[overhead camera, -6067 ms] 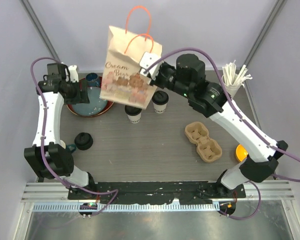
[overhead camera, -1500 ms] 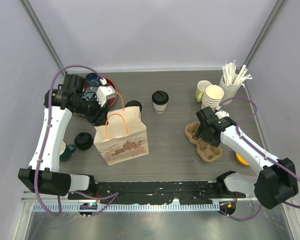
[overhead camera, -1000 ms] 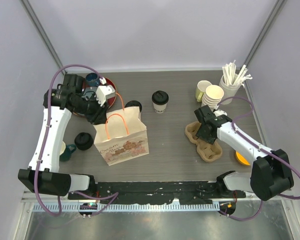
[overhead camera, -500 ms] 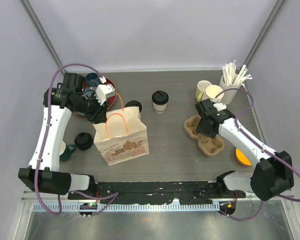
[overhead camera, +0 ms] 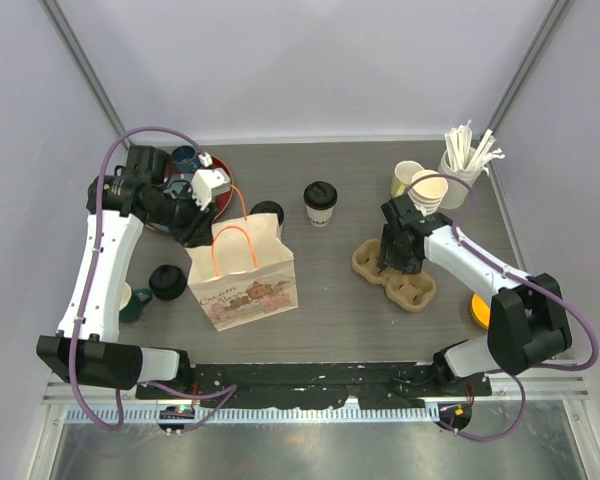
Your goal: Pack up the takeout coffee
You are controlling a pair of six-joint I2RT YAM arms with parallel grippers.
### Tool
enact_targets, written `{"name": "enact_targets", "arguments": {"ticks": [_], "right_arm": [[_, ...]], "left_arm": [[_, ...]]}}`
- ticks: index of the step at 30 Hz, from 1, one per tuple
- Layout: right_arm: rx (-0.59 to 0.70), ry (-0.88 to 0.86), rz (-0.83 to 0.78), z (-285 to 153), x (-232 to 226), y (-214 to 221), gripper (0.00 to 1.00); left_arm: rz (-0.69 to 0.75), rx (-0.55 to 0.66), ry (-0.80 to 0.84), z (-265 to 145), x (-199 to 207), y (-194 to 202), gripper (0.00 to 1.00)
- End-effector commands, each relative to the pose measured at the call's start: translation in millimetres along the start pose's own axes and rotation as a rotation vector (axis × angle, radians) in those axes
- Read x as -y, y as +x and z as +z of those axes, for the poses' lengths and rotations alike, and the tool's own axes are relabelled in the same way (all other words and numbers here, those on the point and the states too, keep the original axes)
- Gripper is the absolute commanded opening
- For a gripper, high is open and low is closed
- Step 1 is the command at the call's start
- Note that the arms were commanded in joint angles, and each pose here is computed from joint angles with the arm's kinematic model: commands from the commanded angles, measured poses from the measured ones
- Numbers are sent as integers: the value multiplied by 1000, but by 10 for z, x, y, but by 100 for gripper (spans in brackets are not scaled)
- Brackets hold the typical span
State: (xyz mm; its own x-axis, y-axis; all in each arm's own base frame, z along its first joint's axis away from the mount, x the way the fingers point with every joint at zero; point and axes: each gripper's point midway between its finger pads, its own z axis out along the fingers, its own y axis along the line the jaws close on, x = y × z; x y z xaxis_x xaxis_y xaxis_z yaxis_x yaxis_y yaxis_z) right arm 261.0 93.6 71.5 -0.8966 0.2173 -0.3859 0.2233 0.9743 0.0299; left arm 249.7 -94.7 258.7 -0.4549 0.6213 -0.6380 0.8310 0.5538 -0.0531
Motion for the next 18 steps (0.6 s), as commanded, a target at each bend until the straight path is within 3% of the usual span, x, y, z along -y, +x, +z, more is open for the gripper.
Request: {"name": "enact_targets", "arguments": {"ticks": [1, 5, 8, 10, 12, 14, 18], "right_arm": [[15, -86, -101, -184, -186, -189, 65], [66, -93, -203, -392, -262, -370, 86], [117, -180, -399, -540, -575, -323, 86], [117, -254, -579, -568, -800, -215, 84], [89, -311, -715, -607, -996, -84, 72], [6, -299, -820, -543, -990, -17, 59], [-43, -255, -975, -460, -874, -11, 52]], "left_arm": [[-63, -65, 57, -53, 203, 166, 38], [-60, -66, 56, -61, 209, 170, 38], [-59, -65, 53, -68, 211, 170, 39], [-59, -66, 54, -65, 209, 171, 39], [-60, -68, 50, -70, 205, 176, 39], [-60, -69, 49, -74, 205, 176, 38], [-60, -71, 46, -80, 212, 187, 39]]}}
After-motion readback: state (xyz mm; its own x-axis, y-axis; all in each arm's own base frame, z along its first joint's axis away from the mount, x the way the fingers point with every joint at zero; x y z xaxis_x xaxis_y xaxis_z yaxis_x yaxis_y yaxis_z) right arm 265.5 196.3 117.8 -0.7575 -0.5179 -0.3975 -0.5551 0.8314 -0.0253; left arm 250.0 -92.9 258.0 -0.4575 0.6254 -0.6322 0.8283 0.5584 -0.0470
